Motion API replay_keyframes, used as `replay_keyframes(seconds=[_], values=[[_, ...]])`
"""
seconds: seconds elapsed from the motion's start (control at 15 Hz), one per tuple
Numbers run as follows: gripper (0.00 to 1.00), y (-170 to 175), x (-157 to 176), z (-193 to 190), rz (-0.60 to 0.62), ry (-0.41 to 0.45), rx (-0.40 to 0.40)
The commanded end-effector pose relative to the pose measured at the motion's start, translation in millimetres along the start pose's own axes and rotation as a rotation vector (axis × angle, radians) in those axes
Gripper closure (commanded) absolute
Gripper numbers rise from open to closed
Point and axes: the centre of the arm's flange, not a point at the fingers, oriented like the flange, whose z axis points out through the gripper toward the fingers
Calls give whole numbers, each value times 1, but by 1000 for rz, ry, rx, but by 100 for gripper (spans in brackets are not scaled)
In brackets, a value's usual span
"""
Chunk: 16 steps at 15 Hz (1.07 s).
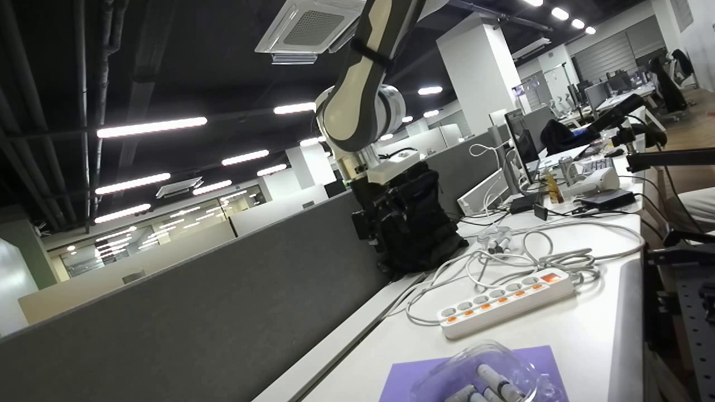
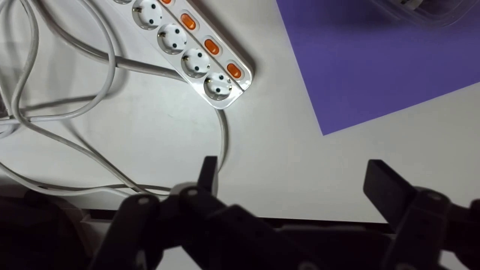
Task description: Switch on the first slot of the extension cord from left
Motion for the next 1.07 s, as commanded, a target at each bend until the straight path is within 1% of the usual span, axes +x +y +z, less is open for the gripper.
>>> replay_keyframes(seconds=[0.0,0.13,0.2,0.4,0.53,0.6,0.67,0.8,1.0], values=[[0,-1,0,0,-1,1,0],[0,-2,0,-2,-3,4,0],[0,-4,-1,-3,-5,22,-11],[0,-1,4,17,-4,34,0],[26,2,11,36,-2,23,8],[32,5,15,47,3,18,15],[41,7,18,57,10,14,23],[54,12,24,75,18,11,37],[76,18,32,98,30,19,66]])
